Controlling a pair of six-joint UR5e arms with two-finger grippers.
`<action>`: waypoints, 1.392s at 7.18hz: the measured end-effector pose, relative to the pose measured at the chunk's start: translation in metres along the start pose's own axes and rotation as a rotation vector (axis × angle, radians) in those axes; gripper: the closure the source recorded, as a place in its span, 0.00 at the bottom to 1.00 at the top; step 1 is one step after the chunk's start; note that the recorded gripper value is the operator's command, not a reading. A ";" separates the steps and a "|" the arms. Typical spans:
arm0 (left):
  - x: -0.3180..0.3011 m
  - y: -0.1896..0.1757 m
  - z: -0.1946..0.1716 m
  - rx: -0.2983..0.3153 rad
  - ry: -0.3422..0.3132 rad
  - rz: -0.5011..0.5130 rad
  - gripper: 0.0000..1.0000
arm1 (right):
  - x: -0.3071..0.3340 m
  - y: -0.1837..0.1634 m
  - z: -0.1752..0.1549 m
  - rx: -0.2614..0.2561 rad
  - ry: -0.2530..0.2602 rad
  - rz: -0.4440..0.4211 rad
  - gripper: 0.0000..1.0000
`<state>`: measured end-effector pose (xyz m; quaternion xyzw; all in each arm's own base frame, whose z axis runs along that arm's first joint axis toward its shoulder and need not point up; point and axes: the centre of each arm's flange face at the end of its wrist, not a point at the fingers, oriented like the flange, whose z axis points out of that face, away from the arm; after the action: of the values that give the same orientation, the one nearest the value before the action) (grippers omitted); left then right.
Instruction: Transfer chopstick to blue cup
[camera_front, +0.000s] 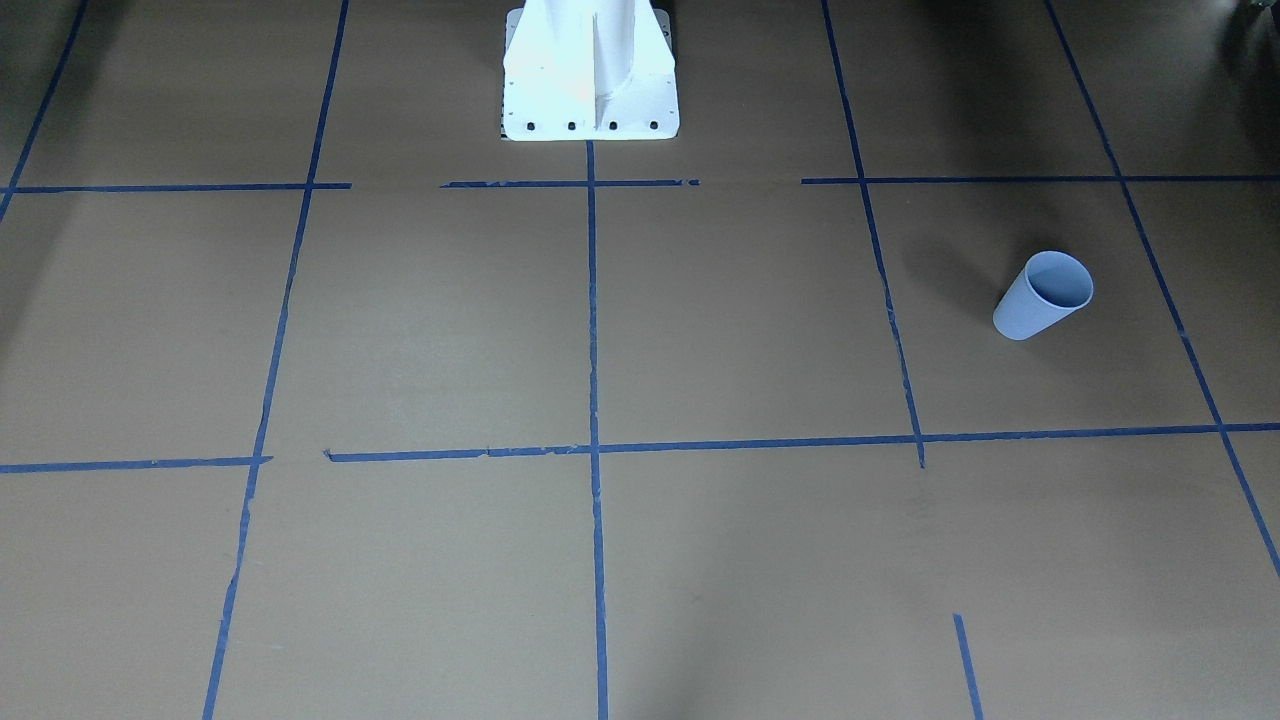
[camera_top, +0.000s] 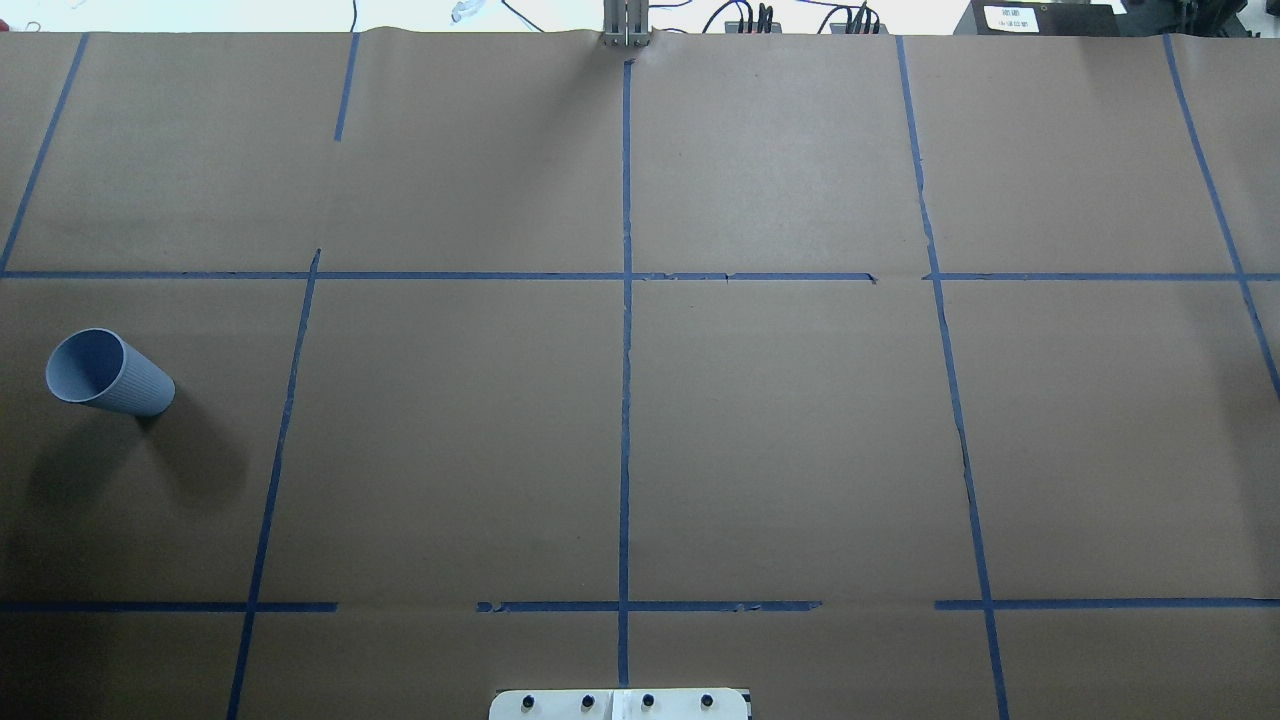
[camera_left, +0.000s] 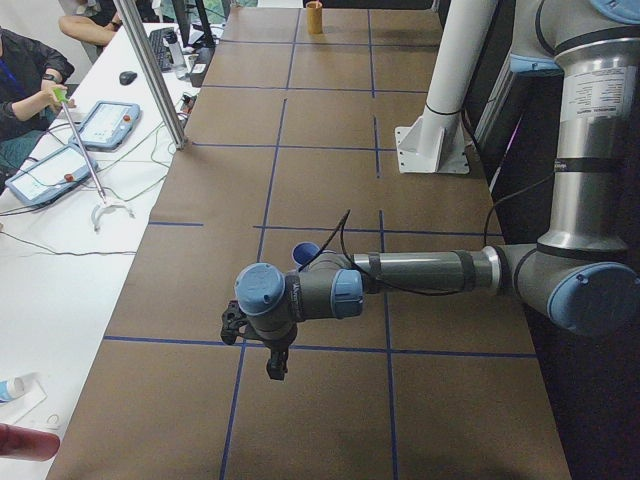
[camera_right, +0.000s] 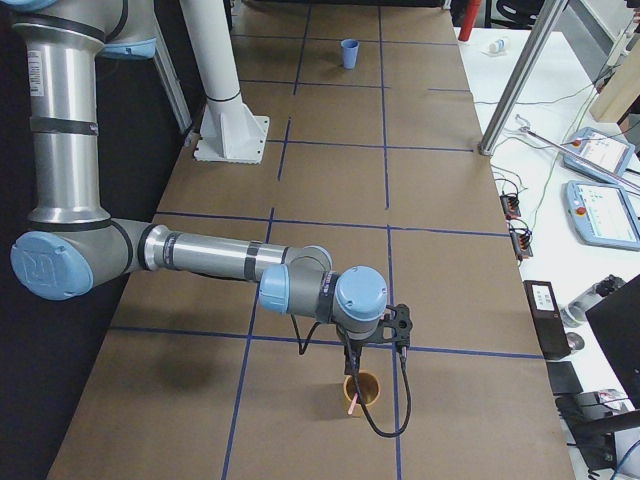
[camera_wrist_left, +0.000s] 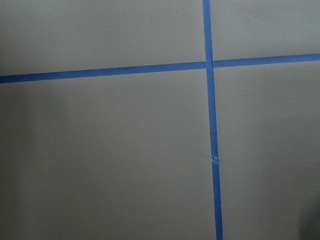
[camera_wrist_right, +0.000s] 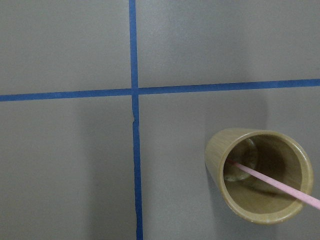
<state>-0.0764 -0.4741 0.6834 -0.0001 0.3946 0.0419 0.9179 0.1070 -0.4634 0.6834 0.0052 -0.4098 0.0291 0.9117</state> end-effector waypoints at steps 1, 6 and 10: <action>0.000 0.000 0.000 0.000 0.000 0.000 0.00 | 0.000 0.001 0.000 0.000 -0.001 0.000 0.00; 0.002 -0.002 -0.002 0.006 0.002 0.004 0.00 | 0.001 0.004 0.002 0.002 -0.006 0.000 0.00; 0.070 -0.011 -0.050 0.107 0.009 -0.122 0.00 | -0.002 0.003 0.000 0.009 -0.016 -0.007 0.00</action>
<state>-0.0643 -0.4812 0.5977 0.0249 0.3995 -0.0352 0.9157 0.1055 -0.4603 0.6817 0.0108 -0.4169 0.0276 0.9085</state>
